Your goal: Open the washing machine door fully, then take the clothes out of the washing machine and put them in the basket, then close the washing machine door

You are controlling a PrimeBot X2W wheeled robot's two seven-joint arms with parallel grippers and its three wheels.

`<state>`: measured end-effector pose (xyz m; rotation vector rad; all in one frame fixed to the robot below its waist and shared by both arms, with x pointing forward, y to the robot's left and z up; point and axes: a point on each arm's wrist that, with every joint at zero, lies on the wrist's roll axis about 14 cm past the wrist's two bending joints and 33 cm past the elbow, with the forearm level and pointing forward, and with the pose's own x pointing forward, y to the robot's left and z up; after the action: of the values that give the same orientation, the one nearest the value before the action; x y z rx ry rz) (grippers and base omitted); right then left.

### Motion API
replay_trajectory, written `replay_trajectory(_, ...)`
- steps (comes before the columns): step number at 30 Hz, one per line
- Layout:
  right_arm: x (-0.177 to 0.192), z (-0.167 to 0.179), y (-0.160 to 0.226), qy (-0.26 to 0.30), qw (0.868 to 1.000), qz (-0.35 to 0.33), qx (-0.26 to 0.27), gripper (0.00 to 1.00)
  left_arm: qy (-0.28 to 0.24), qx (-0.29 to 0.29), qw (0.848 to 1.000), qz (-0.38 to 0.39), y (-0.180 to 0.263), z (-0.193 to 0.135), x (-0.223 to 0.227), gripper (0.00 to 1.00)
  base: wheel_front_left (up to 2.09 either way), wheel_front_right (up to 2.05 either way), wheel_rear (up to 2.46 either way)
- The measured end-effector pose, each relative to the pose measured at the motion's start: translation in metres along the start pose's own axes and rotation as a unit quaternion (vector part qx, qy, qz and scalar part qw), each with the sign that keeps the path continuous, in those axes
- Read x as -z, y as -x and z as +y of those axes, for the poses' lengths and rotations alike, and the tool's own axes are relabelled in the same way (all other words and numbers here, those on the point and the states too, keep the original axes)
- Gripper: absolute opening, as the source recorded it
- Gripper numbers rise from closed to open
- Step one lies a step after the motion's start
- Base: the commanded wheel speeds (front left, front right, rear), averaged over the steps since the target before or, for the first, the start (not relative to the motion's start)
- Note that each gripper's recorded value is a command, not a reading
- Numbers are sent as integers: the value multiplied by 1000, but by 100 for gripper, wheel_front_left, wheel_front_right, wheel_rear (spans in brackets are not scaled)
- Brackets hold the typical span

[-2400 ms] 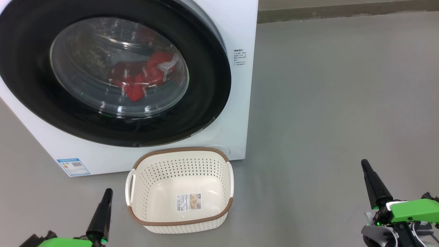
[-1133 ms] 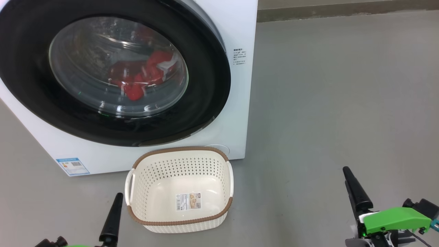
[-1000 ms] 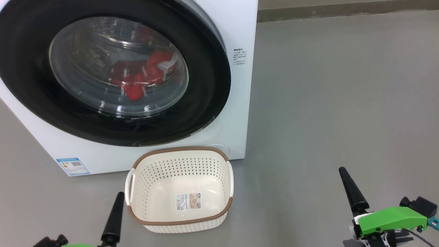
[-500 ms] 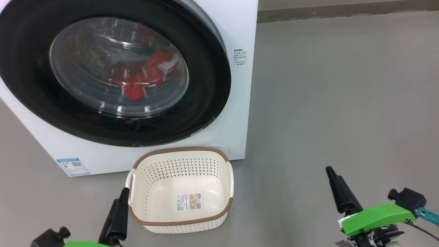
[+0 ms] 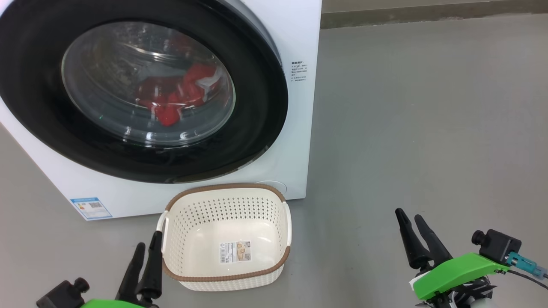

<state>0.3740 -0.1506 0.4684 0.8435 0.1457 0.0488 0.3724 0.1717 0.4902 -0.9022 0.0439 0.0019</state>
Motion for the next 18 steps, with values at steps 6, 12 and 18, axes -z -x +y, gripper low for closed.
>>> replay_trajectory(6, -1, 10, -4, 37, 999, -2, -16, 100, -33, 4, 999, -6, 0, -2, -2, 100, 0, 0, 0)
replay_trajectory(12, -3, 16, -6, 74, 997, -8, -28, 100, -64, 6, 998, -11, -1, -2, -3, 100, 0, 0, 0)
replay_trajectory(18, -4, 22, -8, 113, 993, -13, -39, 100, -94, 10, 995, -14, -1, -3, -3, 100, 0, 0, 0)
